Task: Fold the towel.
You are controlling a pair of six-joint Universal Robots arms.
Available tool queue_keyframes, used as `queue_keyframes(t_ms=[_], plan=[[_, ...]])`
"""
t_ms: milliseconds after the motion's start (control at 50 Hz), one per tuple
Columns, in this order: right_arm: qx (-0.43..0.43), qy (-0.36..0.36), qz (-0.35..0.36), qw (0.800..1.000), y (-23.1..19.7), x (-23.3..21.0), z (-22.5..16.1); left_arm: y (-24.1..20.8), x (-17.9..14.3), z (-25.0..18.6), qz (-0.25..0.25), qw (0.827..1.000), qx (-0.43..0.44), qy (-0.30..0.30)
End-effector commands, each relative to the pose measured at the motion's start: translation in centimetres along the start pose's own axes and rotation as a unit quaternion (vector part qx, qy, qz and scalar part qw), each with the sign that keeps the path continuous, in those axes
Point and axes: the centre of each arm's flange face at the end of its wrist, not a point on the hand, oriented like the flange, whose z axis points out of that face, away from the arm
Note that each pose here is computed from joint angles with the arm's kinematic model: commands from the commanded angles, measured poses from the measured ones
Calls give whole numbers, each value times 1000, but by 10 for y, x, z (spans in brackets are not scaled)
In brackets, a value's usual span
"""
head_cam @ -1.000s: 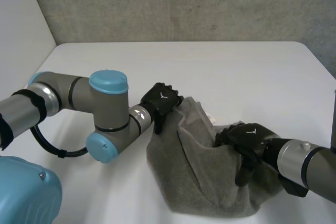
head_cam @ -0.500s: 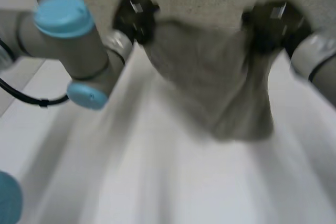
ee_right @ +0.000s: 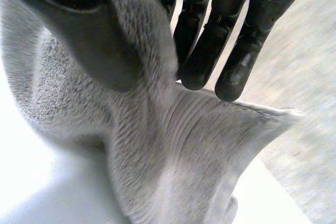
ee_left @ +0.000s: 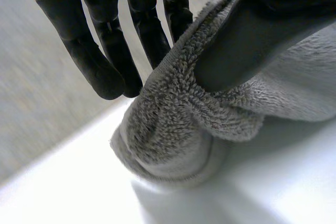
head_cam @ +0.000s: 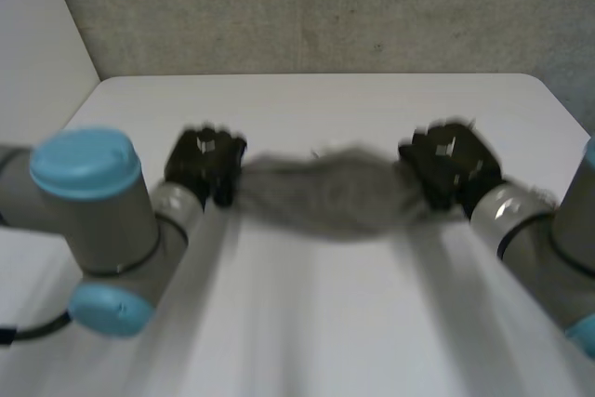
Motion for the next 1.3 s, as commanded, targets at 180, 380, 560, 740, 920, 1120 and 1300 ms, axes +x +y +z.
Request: queue_keyframes(t_ms=[180, 380, 560, 740, 920, 1120, 1300], plan=[[-48, -10, 3, 999, 24, -9, -8, 34, 8, -31, 30, 998, -58, 23], [-34, 22, 23, 999, 17, 15, -4, 37, 9, -36, 29, 998, -55, 23], [-30, -18, 45, 998, 7, 54, 4, 43, 8, -42, 31, 997, -66, 24], [-52, -47, 66, 995, 27, 67, 45, 40, -10, -38, 24, 998, -64, -4], [-101, -69, 88, 989, 60, 67, 84, 42, -15, -34, 23, 997, -68, -10], [-110, -87, 96, 985, 77, 58, 95, 49, -16, -29, 19, 997, -73, 6], [-110, -115, 72, 985, 72, 37, 93, 54, -4, -32, 14, 996, -70, 62]])
